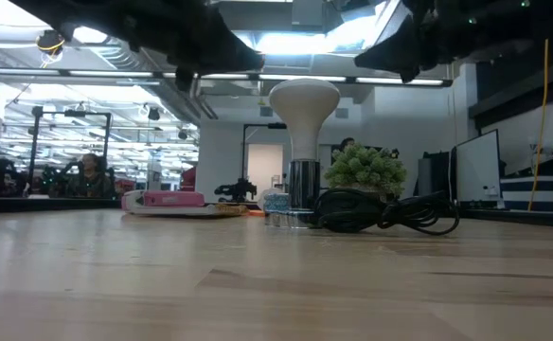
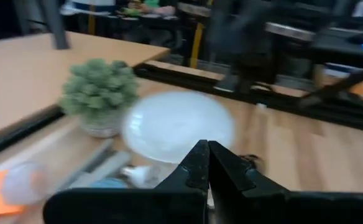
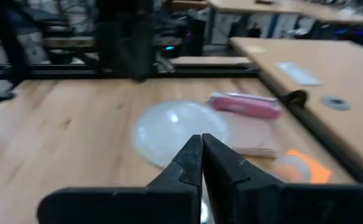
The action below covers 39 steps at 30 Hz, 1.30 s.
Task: Screw lightbulb
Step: Insert the lightbulb into the silver lamp socket
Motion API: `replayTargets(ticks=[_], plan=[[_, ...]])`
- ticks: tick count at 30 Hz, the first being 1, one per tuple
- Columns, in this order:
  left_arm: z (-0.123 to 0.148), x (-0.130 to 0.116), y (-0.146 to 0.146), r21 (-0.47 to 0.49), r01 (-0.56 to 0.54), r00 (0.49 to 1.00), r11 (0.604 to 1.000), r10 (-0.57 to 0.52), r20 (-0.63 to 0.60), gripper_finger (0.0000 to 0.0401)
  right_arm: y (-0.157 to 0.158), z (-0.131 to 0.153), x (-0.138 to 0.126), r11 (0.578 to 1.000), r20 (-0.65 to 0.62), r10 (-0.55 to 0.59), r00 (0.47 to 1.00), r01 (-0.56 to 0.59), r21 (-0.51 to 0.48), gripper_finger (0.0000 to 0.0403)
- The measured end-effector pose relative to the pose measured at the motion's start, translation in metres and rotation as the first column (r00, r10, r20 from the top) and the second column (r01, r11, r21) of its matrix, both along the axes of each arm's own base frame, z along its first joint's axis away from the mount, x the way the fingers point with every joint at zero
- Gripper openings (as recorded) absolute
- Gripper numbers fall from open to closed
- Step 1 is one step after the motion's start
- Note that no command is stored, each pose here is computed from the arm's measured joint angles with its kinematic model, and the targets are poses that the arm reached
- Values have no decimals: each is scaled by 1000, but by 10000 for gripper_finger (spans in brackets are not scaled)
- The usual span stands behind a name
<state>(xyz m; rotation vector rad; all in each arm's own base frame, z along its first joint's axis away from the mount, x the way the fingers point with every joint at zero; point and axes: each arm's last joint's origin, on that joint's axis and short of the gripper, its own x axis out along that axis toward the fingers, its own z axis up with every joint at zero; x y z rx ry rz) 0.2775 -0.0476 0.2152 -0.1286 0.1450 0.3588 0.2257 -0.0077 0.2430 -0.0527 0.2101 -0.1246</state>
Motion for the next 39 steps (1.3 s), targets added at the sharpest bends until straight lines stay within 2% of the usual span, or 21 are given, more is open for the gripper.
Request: replayTargets(ticks=[4, 7, 13, 19, 25, 33, 39], plan=[[-5, 2, -6, -38, 60, 998, 997, -60, -8, 0, -1, 1, 4, 998, 29, -38, 999, 40, -58, 16], [-10, 6, -8, -55, 77, 997, 996, -77, -3, 0, -2, -8, 11, 996, -1, -46, 999, 46, -76, 16], [-21, 13, -9, -50, 78, 997, 996, -77, 9, 0, -2, -26, 27, 996, -33, -49, 998, 46, -78, 16], [-24, 16, 1, -63, 39, 999, 997, -38, 12, 0, -3, -32, 31, 995, -49, -67, 997, 63, -82, 16], [-24, 18, 14, -63, -6, 1000, 998, 7, 12, 0, -3, -33, 32, 997, -47, -58, 997, 56, -49, 16], [-25, 18, 17, -57, -21, 1000, 998, 21, -6, 0, -1, -34, 31, 999, -52, -19, 998, 21, 26, 16], [-26, 17, 19, -38, -78, 997, 996, 77, -17, 0, 2, -34, 32, 992, -46, 73, 996, -68, 106, 16]])
